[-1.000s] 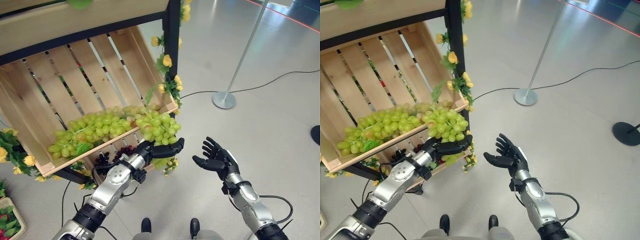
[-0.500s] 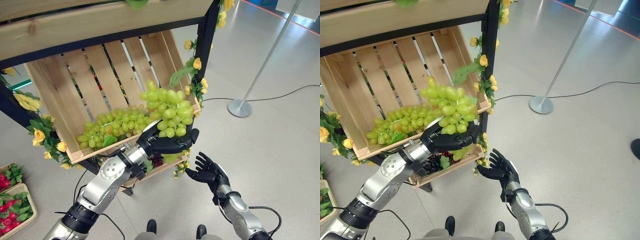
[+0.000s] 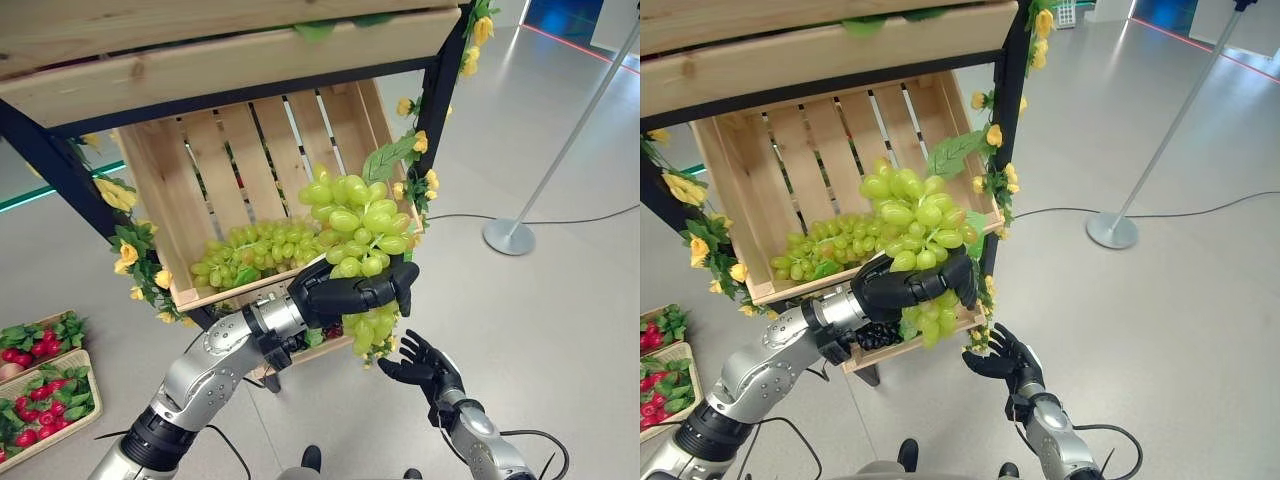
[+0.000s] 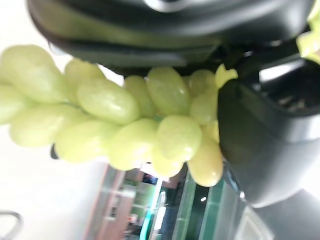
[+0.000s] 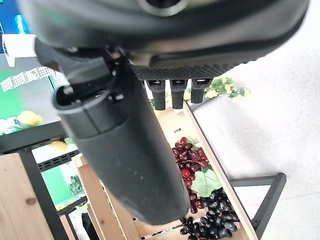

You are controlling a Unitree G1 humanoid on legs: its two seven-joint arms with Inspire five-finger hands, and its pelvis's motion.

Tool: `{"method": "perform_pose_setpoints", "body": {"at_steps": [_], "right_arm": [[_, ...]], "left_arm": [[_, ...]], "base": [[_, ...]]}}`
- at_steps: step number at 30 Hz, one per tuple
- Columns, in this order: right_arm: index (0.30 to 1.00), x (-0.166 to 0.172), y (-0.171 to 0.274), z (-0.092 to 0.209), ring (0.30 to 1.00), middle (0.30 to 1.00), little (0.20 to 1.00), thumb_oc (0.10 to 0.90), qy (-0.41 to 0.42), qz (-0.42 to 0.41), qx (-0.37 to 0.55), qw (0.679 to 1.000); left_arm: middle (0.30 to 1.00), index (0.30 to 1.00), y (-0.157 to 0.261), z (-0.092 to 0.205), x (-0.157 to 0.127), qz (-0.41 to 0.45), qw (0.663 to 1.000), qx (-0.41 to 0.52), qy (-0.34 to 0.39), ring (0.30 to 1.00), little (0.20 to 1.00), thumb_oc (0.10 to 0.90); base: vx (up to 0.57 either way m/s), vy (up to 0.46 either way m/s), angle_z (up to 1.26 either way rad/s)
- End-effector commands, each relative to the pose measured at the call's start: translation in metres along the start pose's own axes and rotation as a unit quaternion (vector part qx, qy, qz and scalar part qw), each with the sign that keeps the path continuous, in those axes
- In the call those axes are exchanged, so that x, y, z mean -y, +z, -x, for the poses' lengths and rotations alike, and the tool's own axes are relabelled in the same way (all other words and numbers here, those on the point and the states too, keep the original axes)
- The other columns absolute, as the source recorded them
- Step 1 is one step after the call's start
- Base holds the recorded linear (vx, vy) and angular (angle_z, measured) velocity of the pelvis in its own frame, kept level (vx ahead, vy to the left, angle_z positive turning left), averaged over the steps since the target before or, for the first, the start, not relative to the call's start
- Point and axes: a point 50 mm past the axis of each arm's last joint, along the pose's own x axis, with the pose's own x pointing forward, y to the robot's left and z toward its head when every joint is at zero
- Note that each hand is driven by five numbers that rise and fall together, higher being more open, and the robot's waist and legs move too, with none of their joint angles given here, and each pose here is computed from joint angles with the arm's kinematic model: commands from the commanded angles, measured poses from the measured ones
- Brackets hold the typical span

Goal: Pick up the fruits from the basket on one side to the basket on the other side

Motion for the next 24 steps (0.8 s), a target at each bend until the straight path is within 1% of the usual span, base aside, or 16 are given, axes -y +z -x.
{"method": "perform_pose_setpoints", "body": {"at_steps": [1,7,8,11,12,14,16,18,19,20,22,23,24], "right_arm": [[0.9,-0.019,0.033,-0.01,0.9,0.9,0.9,0.8,0.024,0.013,0.077,0.997],[0.9,-0.016,0.027,-0.012,0.9,0.9,0.9,0.8,0.018,0.016,0.063,0.998],[0.9,-0.016,0.026,-0.012,0.9,0.9,0.9,0.8,0.018,0.016,0.062,0.998],[0.9,-0.013,0.025,-0.013,0.9,0.9,0.9,0.8,0.017,0.02,0.056,0.998],[0.9,-0.013,0.025,-0.013,0.9,0.9,0.9,0.8,0.017,0.02,0.056,0.998],[0.9,-0.012,0.024,-0.014,0.9,0.9,0.9,0.8,0.017,0.024,0.05,0.998],[0.9,-0.012,0.024,-0.015,0.9,0.9,0.9,0.8,0.017,0.027,0.047,0.998],[0.9,-0.01,0.021,-0.015,0.9,0.9,0.9,0.8,0.016,0.032,0.038,0.999],[0.9,-0.01,0.021,-0.015,0.9,0.9,0.9,0.8,0.015,0.032,0.037,0.999],[0.9,-0.008,0.02,-0.015,0.9,0.9,0.9,0.8,0.015,0.034,0.034,0.999],[0.9,-0.007,0.02,-0.016,0.9,0.9,0.9,0.8,0.013,0.036,0.03,0.999],[0.9,-0.005,0.018,-0.015,0.9,0.9,0.9,0.8,0.01,0.037,0.027,0.999],[0.9,-0.005,0.018,-0.015,0.9,0.9,0.9,0.8,0.01,0.037,0.027,0.999]], "left_arm": [[0.3,0.3,0.05,-0.012,0.01,0.024,0.988,0.15,-0.032,0.3,0.3,0.4],[0.3,0.3,0.068,-0.008,-0.005,0.082,0.972,0.22,0.03,0.3,0.3,0.4],[0.3,0.3,0.069,-0.008,-0.006,0.086,0.971,0.222,0.034,0.3,0.3,0.4],[0.3,0.3,0.079,-0.008,-0.018,0.112,0.96,0.243,0.083,0.3,0.3,0.4],[0.3,0.3,0.08,-0.008,-0.019,0.115,0.959,0.244,0.087,0.3,0.3,0.4],[0.3,0.3,0.083,-0.009,-0.034,0.132,0.949,0.246,0.143,0.3,0.3,0.4],[0.3,0.3,0.084,-0.009,-0.042,0.133,0.945,0.245,0.173,0.3,0.3,0.4],[0.3,0.3,0.085,-0.008,-0.059,0.146,0.932,0.243,0.226,0.3,0.3,0.4],[0.3,0.3,0.085,-0.008,-0.061,0.147,0.93,0.243,0.233,0.3,0.3,0.4],[0.3,0.3,0.088,-0.005,-0.07,0.15,0.923,0.244,0.256,0.3,0.3,0.4],[0.3,0.3,0.092,-0.002,-0.082,0.129,0.916,0.237,0.298,0.3,0.3,0.4],[0.3,0.3,0.093,0.003,-0.093,0.111,0.91,0.221,0.333,0.3,0.3,0.4],[0.3,0.3,0.092,0.003,-0.095,0.105,0.908,0.215,0.345,0.3,0.3,0.4]], "base": [[0.0,-0.007,0.08],[0.0,0.0,0.06],[0.0,0.0,0.0],[0.0,0.0,0.0],[0.0,0.0,0.0],[0.0,0.0,0.0],[0.0,0.0,0.0],[0.0,0.0,0.0],[0.01,0.021,-0.04],[0.0,0.0,0.0],[0.01,0.02,-0.03],[0.0,0.017,-0.04],[-0.01,0.021,-0.04]]}}
